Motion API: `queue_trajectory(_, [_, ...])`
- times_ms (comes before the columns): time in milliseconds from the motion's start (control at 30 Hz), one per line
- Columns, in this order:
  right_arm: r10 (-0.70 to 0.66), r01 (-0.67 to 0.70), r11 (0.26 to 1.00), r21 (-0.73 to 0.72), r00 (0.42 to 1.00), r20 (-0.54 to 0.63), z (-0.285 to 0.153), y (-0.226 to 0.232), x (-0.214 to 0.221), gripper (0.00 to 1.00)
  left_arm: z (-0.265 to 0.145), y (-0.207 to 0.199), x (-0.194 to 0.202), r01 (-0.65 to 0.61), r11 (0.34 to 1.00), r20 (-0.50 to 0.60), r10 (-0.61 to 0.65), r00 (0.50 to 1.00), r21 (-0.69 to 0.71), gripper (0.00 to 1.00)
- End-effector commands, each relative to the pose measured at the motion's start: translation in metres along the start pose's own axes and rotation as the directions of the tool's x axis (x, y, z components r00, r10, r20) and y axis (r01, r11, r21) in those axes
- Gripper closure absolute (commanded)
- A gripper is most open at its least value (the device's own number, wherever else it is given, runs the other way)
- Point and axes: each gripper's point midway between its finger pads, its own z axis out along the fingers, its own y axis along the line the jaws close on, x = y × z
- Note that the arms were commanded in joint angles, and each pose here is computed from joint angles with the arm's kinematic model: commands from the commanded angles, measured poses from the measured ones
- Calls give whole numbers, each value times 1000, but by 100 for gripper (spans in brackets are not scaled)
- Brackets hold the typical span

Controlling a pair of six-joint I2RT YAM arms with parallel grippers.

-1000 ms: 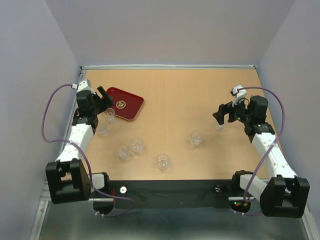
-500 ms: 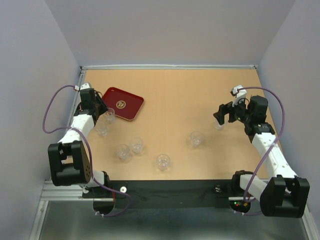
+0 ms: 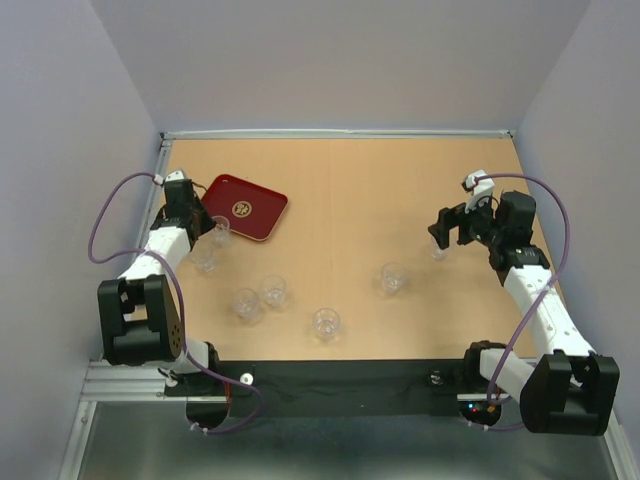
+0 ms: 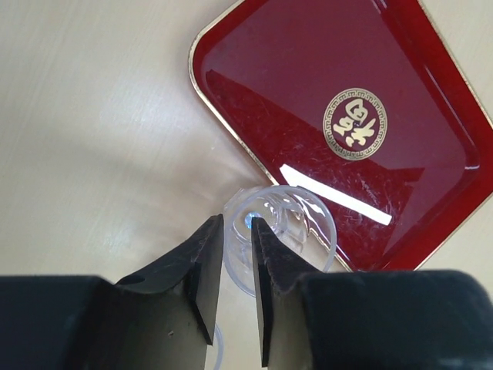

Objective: Place the glasses into the tray

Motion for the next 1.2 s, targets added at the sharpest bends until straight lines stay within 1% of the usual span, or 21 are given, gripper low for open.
queue_trajectory(0, [-40, 39, 999, 24, 998, 42, -3, -6, -20, 0, -2, 0, -4, -26, 999, 15, 26, 1000, -20, 68])
queue_trajectory(367, [-40, 38, 999, 37, 998, 42, -4, -8, -21, 0, 6, -1, 13, -63, 997, -43, 61, 997, -38, 70])
queue_trajectory(567, [-41, 39, 998, 43, 998, 43, -4, -9, -22, 0, 8, -3, 16, -72, 997, -56, 70, 996, -33, 75])
queue_trajectory(633, [-41, 39, 998, 43, 998, 43, -4, -9, -22, 0, 7, -5, 15, -77, 997, -53, 76, 996, -26, 80])
queue_trajectory(667, [-43, 41, 998, 45, 998, 44, -4, -10, -22, 0, 6, -6, 14, -78, 997, -50, 76, 996, -24, 92])
queue_trajectory(700, [-41, 39, 998, 48, 998, 42, -4, -10, -22, 0, 1, -10, 8, -78, 997, -30, 78, 997, -12, 100])
queue_trajectory(800, [-44, 42, 998, 51, 998, 41, -4, -10, -22, 0, -11, -19, -10, -74, 997, 45, 74, 996, 12, 100])
queue_trajectory(867, [-45, 43, 998, 50, 998, 43, -4, -10, -22, 0, -17, -26, -20, -71, 997, 75, 68, 995, 34, 100])
queue_trajectory(1167, [-45, 43, 998, 49, 998, 40, -4, -10, -21, 0, -12, -51, -40, -78, 990, 81, 68, 994, 119, 100])
